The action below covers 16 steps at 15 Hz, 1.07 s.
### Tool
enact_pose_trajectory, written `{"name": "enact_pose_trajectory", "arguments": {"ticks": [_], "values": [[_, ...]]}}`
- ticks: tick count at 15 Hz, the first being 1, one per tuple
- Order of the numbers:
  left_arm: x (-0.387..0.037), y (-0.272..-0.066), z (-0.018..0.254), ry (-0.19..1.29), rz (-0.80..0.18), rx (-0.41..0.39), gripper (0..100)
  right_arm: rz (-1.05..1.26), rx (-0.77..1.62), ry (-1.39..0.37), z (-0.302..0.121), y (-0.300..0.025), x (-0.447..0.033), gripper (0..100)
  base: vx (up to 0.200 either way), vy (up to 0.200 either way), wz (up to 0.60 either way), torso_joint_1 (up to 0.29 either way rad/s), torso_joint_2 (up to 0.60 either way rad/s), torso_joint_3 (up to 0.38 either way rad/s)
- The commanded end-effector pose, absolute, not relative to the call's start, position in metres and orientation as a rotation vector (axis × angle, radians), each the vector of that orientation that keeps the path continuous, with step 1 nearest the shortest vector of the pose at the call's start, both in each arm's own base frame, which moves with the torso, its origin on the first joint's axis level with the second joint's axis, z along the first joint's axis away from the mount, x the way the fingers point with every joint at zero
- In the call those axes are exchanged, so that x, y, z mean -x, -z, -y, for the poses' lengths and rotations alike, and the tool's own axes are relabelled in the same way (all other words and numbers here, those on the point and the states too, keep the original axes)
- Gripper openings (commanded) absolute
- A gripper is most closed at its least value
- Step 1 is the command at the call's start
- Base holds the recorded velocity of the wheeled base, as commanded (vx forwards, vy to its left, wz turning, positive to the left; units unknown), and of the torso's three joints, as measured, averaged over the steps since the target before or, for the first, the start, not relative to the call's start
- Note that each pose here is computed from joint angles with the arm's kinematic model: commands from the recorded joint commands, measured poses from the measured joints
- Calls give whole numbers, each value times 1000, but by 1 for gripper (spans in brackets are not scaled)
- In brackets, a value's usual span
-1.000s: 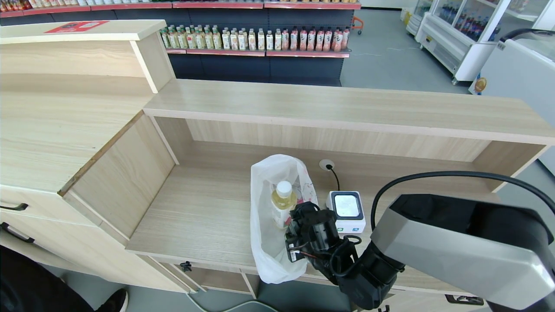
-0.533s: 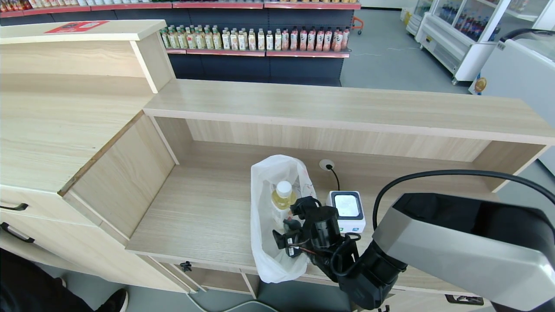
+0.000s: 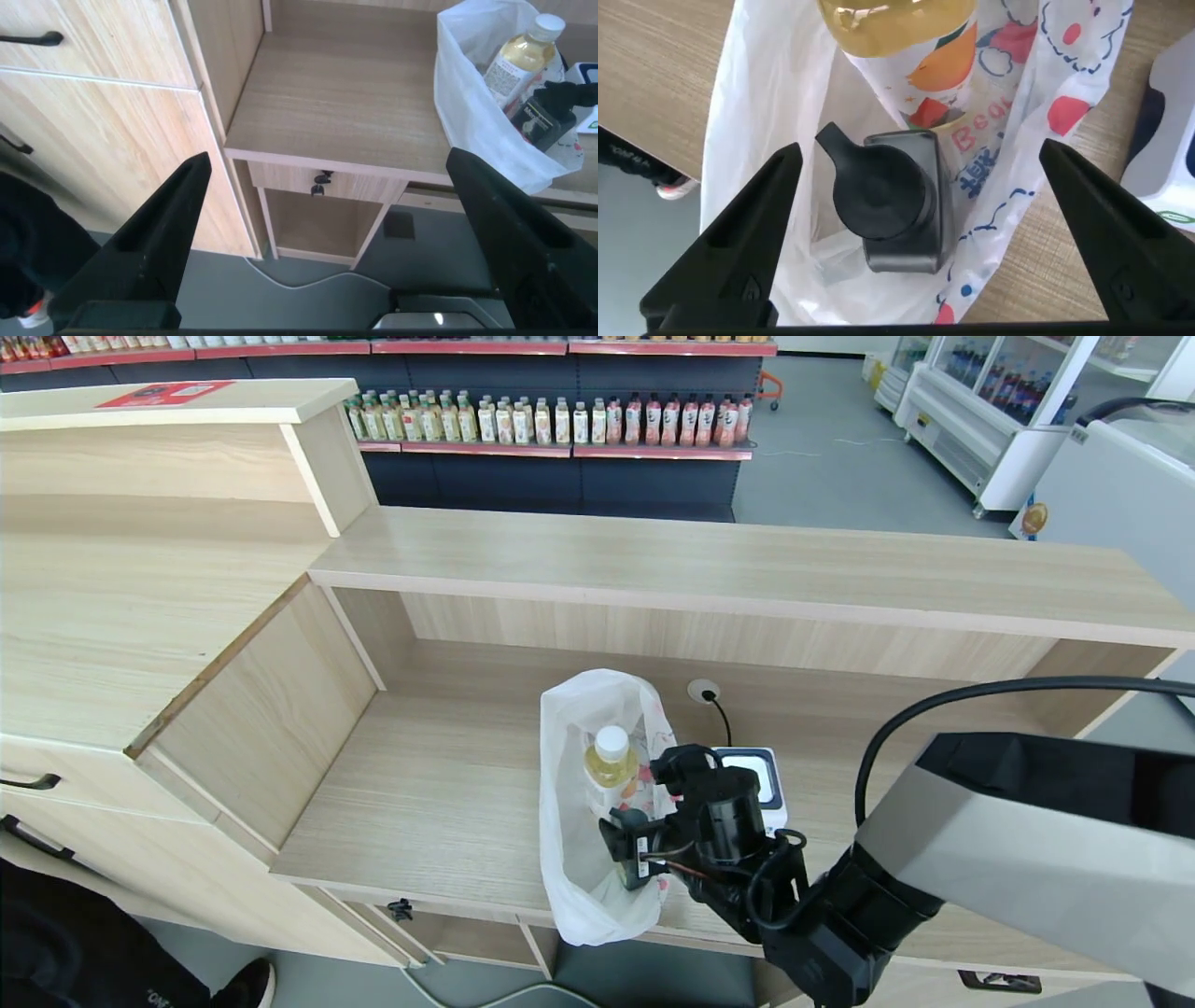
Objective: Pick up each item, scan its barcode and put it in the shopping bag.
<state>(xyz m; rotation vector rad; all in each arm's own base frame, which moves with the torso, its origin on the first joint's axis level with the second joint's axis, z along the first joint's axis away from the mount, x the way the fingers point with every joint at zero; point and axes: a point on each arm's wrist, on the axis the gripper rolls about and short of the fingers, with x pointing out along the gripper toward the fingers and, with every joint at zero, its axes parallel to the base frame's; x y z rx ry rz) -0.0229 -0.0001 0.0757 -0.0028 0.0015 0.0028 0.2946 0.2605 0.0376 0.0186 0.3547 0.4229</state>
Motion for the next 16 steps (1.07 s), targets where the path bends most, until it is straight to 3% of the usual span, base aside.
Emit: {"name": "enact_pose_trajectory", "arguments": {"ticks": [1,5,14,16], "values": [[23,-76,0,-3,-2,5,100,-336,-36,-415,-245,-60,-283,100,0,0,0,0,0,0],[23,-76,0,-3,-2,8,100,-332,-38,-354,-211,-77,-276,100,0,0,0,0,0,0],[23,-76,0,-3,-2,6,100,-210,-77,-146,-132,-152,-212,100,0,0,0,0,0,0],[23,-76,0,-3,-2,6,100,-202,-82,-103,-118,-155,-199,100,0,0,0,0,0,0]]}}
